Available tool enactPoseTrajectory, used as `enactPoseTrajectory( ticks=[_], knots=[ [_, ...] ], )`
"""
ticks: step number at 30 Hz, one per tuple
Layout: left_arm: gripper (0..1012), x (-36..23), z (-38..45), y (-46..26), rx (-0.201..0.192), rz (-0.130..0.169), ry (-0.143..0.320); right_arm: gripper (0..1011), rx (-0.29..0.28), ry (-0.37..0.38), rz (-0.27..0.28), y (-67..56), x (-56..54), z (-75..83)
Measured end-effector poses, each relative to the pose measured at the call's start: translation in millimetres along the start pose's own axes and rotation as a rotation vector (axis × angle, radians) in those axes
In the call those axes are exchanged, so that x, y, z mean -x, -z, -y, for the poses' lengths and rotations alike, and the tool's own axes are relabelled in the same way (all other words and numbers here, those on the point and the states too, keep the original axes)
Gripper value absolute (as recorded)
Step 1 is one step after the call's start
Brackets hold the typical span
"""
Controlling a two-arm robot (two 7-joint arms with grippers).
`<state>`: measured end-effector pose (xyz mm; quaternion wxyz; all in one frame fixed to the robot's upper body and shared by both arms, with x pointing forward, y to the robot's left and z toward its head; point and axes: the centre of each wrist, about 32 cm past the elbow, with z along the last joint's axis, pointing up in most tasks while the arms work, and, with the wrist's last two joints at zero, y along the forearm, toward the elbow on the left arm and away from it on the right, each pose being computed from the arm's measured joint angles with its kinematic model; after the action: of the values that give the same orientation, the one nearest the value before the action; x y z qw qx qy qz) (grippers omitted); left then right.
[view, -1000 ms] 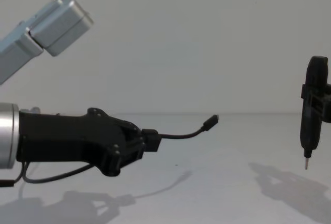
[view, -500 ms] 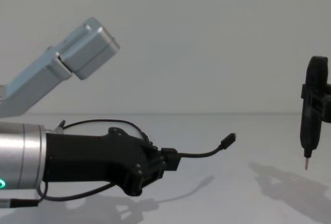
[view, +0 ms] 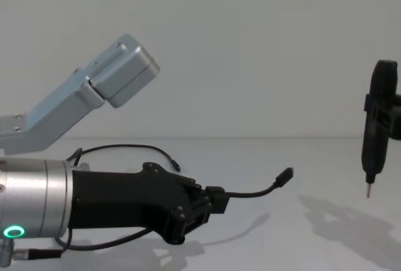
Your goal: Pick up the data cable with the one hand.
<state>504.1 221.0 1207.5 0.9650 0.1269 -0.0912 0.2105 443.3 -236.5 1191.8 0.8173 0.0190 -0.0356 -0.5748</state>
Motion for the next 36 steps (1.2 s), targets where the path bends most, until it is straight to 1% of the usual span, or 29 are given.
enactPoseTrajectory(
  ticks=[5,10,16,19,24,31,36],
  knots=[
    [54,0.6,2.0,1.0,0.000,-0.002,0.001,269,-0.026,-0.011,-0.026,-6.7,1.3,-0.8],
    [54,0.9,3.3,1.5,0.001,-0.004,0.001,269,-0.049,-0.026,-0.072,-13.5,3.2,-2.2],
    [54,1.1,4.0,1.8,0.000,-0.004,0.002,269,-0.061,-0.047,-0.133,-19.5,7.0,-4.4],
    [54,1.2,4.5,2.0,0.001,-0.005,0.002,269,-0.065,-0.056,-0.151,-21.1,9.1,-5.6],
    [54,1.3,4.8,2.1,0.001,-0.005,0.002,269,-0.078,-0.067,-0.159,-21.8,14.2,-8.2],
    [54,1.3,5.1,2.2,0.001,-0.005,0.002,269,-0.099,-0.075,-0.153,-20.7,21.2,-12.7],
    [54,1.4,5.3,2.3,0.001,-0.006,0.002,269,-0.107,-0.085,-0.148,-19.9,24.1,-15.0]
  ],
)
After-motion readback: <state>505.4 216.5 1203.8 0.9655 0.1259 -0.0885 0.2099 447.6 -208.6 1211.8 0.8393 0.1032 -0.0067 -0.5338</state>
